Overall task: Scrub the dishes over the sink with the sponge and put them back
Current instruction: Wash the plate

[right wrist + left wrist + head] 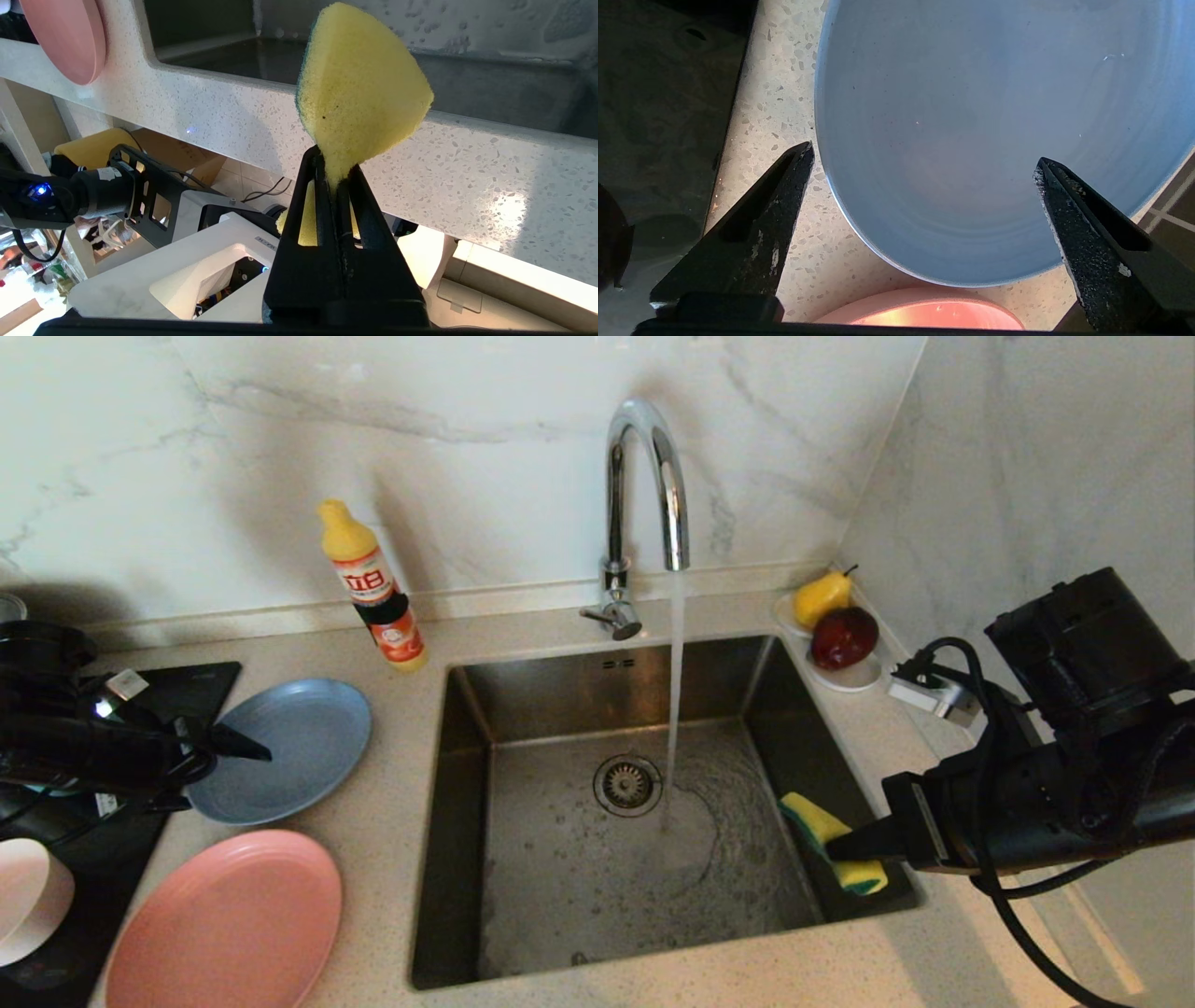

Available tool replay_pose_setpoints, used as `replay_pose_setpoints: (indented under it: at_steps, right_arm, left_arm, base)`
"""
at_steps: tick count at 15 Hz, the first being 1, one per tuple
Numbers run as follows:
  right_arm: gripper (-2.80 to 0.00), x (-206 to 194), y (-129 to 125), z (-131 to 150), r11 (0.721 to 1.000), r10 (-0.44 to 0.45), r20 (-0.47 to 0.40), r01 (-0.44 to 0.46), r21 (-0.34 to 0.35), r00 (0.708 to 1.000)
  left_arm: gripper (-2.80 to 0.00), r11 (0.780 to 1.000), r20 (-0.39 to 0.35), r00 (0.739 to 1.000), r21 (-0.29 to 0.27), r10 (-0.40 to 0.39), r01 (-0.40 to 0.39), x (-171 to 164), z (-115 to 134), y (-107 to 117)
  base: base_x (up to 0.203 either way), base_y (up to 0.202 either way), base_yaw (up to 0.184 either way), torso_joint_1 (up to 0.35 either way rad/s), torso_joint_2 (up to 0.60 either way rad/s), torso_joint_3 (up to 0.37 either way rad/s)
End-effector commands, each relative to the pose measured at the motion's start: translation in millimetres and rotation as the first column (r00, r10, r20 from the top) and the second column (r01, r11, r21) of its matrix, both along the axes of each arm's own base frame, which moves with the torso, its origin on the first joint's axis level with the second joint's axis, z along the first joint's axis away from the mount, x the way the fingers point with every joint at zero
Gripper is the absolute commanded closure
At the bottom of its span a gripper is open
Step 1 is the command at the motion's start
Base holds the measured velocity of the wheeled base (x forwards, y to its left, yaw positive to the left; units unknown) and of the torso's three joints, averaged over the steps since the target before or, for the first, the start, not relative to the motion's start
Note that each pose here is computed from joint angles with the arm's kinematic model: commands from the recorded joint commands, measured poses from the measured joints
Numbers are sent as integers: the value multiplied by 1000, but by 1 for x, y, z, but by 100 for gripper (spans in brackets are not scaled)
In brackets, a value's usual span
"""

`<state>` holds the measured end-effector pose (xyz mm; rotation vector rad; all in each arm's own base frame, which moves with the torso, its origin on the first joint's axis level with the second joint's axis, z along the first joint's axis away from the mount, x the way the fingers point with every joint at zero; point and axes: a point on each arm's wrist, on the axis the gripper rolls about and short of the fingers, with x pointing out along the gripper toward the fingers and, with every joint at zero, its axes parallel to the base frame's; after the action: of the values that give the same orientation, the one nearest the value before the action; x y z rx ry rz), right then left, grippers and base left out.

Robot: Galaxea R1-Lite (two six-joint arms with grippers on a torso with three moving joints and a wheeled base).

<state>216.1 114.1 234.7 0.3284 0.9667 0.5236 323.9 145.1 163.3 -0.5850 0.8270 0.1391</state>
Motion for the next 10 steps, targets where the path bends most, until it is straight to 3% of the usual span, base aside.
replay_pose_setpoints:
  at_steps: [1, 6, 7, 8, 10]
  right_arm:
    - [0, -1, 0, 0, 1000, 0, -4, 0, 2, 1000]
    - [0, -2, -1, -2, 1000, -1, -12, 1, -2, 1000]
    - [0, -2, -1, -3, 1000, -2, -14, 2, -4, 1000]
    - [0, -2, -1, -3, 1000, -1, -12, 1, -4, 1000]
    - [0, -2, -1, -3, 1000, -1, -13, 1, -4, 1000]
  left_arm:
    - [-280, 1000, -6, 1000, -4, 1, -1, 2, -3, 1]
    - [-280, 1000, -14, 1000, -3, 3, -3, 4, -6, 2]
    - [-181, 1000, -12, 1000, 5, 7, -7, 5, -5, 3]
    - [0, 1000, -16, 1000, 9, 13, -13, 5, -6, 3]
    - [0, 1000, -30, 999, 8, 16, -15, 7, -11, 4]
  base:
    - [0, 0, 0, 0, 0, 0]
    - [0, 0, 0, 0, 0, 0]
    - [0, 0, 0, 0, 0, 0]
    - [0, 0, 0, 0, 0, 0]
    - [0, 0, 0, 0, 0, 0]
